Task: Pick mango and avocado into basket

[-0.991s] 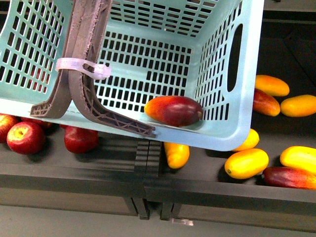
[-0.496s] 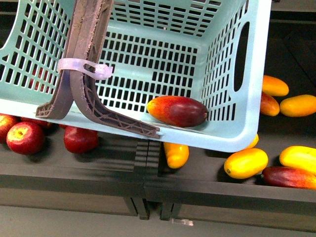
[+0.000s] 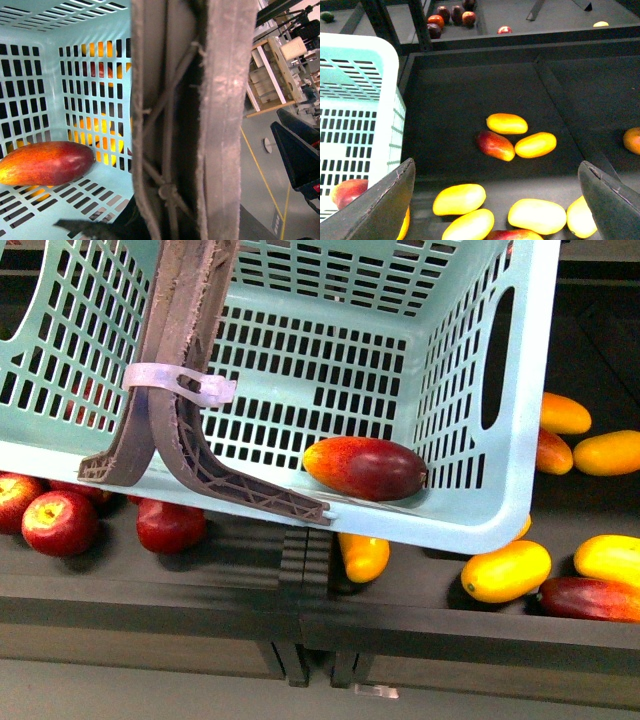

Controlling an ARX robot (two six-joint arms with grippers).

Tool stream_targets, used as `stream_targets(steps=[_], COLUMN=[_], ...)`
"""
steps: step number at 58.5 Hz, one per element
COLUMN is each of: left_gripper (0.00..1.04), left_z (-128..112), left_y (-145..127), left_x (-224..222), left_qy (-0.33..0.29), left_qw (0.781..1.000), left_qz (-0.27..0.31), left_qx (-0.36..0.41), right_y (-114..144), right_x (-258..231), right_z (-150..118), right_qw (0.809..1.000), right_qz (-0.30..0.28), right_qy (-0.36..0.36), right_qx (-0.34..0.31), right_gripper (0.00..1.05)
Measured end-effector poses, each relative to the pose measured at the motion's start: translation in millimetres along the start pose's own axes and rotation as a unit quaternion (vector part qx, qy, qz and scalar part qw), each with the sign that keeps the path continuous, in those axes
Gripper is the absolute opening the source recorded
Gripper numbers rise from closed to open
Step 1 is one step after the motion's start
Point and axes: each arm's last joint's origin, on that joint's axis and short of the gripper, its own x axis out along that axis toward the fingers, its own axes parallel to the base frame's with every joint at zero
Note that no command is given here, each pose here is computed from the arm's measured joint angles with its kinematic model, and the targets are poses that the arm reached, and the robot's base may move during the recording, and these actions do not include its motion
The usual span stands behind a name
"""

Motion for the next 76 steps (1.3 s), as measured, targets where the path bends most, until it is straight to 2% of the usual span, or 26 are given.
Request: stream_targets(steps=[76], left_gripper=[0.15], left_z=[0.3], left_y=[1.2], left_x=[-0.7], left_qy=[-0.002], left_qw=[1.000], left_qz=[0.004], left_qx=[0.000], right_y=[0.3], right_x=[-0.3], right_z=[-0.6], right_qw=[1.000], right_qz=[0.004], right_qy=[0.001], right_qx=[0.000], right_gripper=[0.96])
